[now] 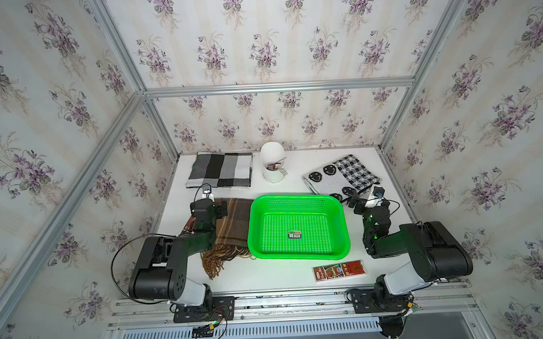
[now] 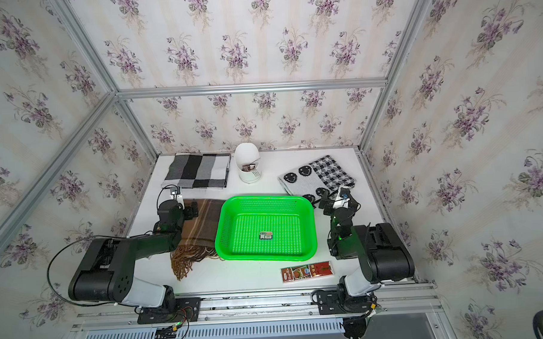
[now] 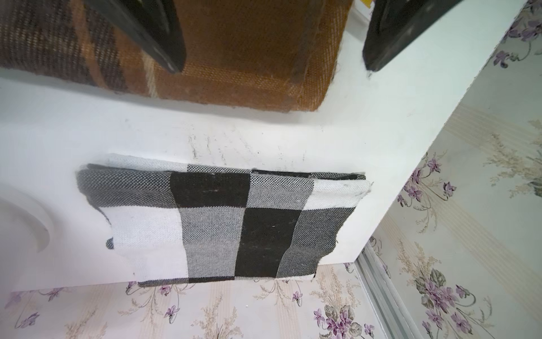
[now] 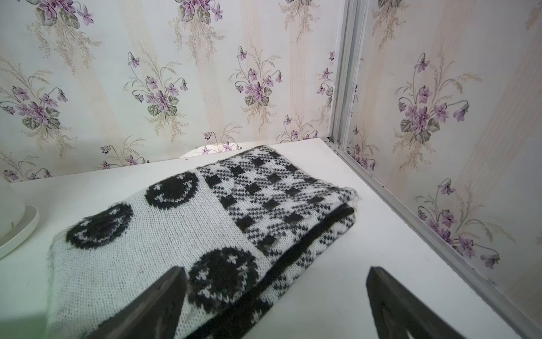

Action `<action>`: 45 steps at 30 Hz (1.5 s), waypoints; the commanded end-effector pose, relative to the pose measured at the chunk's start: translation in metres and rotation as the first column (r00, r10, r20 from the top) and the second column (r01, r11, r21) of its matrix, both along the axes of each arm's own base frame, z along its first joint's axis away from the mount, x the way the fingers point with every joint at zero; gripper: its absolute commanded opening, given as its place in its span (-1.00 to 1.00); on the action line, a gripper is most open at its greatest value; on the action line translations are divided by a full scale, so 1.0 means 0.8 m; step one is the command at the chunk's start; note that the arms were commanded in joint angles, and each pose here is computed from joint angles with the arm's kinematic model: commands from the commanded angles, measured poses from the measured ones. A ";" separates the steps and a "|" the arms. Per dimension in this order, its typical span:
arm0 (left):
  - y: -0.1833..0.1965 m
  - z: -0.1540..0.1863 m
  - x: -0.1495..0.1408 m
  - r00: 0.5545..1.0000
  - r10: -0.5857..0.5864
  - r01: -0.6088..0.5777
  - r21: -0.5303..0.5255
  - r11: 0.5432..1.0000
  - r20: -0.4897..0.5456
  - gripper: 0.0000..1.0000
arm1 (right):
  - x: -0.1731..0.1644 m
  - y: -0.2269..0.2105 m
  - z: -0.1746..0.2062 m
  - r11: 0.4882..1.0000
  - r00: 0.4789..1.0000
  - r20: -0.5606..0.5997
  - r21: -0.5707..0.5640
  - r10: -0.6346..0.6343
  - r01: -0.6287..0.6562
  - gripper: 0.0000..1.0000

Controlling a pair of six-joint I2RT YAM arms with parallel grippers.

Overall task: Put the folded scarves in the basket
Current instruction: Adjust the basket at the center of the board.

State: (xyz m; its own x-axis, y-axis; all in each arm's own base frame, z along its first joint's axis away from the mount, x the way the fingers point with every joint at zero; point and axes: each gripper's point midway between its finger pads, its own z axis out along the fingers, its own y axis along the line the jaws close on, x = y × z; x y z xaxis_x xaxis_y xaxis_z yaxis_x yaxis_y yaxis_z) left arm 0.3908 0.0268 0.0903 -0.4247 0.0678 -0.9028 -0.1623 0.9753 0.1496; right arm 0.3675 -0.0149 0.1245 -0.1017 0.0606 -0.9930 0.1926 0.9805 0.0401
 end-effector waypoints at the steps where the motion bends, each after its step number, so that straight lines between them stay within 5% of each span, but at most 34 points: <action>1: 0.000 0.003 0.001 1.000 -0.002 0.002 0.003 1.000 0.009 0.98 | 0.001 -0.001 0.006 1.000 1.000 0.018 0.007 -0.007 0.007 1.00; 28: 0.000 0.005 0.001 1.000 -0.002 0.002 0.005 1.000 0.014 0.98 | -0.002 -0.004 0.013 1.000 0.999 0.034 0.008 -0.025 0.025 1.00; 36: -0.014 0.082 0.014 0.990 0.020 -0.022 -0.014 1.000 -0.140 0.98 | -0.009 -0.011 0.082 0.992 0.990 0.059 -0.001 -0.125 0.125 1.00; 41: -0.036 0.181 0.012 1.000 -0.011 0.010 -0.035 0.999 -0.025 0.98 | 0.010 0.005 0.194 0.977 0.995 0.062 0.204 -0.083 0.068 1.00; 43: -0.034 0.202 0.005 0.997 0.051 -0.058 -0.148 0.987 -0.050 0.98 | 0.021 0.013 0.200 0.912 0.996 -0.030 0.398 -0.090 0.094 1.00; 45: -0.031 0.198 -0.012 0.977 0.132 -0.181 -0.328 0.927 -0.166 0.97 | 0.033 0.029 0.183 0.825 0.993 -0.120 0.558 -0.021 0.085 0.93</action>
